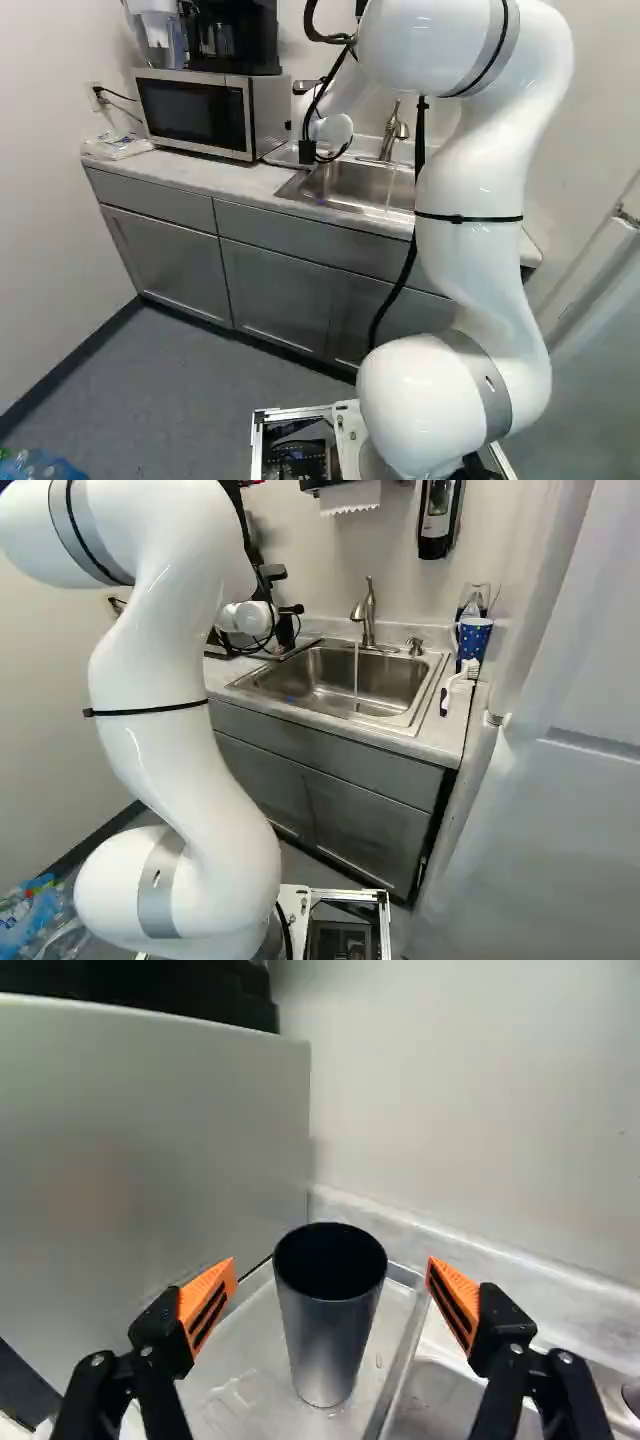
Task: Rinse the cup and place it in the tray
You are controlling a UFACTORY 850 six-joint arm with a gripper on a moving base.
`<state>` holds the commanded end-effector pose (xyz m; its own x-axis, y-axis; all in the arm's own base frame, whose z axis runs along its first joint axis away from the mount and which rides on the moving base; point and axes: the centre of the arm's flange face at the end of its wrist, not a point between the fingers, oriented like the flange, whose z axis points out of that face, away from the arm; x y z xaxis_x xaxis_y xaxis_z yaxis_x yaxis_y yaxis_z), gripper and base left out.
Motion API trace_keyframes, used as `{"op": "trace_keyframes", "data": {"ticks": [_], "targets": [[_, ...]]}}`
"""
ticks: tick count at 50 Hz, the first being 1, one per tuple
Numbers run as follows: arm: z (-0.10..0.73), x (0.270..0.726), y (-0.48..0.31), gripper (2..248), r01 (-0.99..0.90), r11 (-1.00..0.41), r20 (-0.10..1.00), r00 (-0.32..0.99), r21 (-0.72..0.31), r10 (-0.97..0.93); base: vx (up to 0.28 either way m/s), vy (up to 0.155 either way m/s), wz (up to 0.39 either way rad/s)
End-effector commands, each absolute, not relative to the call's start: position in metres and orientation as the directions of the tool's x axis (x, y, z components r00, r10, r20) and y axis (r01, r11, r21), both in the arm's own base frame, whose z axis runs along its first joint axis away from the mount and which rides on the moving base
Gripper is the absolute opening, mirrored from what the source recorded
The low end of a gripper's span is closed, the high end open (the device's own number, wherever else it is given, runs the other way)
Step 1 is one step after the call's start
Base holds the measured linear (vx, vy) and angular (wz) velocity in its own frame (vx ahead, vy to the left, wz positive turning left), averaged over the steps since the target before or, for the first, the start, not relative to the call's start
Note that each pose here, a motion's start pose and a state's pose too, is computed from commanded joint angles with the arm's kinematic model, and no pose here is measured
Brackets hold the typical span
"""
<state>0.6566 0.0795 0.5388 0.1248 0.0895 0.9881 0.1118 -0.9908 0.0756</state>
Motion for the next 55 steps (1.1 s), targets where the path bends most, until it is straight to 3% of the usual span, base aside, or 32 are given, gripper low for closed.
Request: {"op": "trace_keyframes", "data": {"ticks": [55], "targets": [[0.601, 0.654, 0.057, 247, 0.071, -0.995, 0.997, 0.024, 0.074, 0.076, 0.000, 0.000, 0.000]]}}
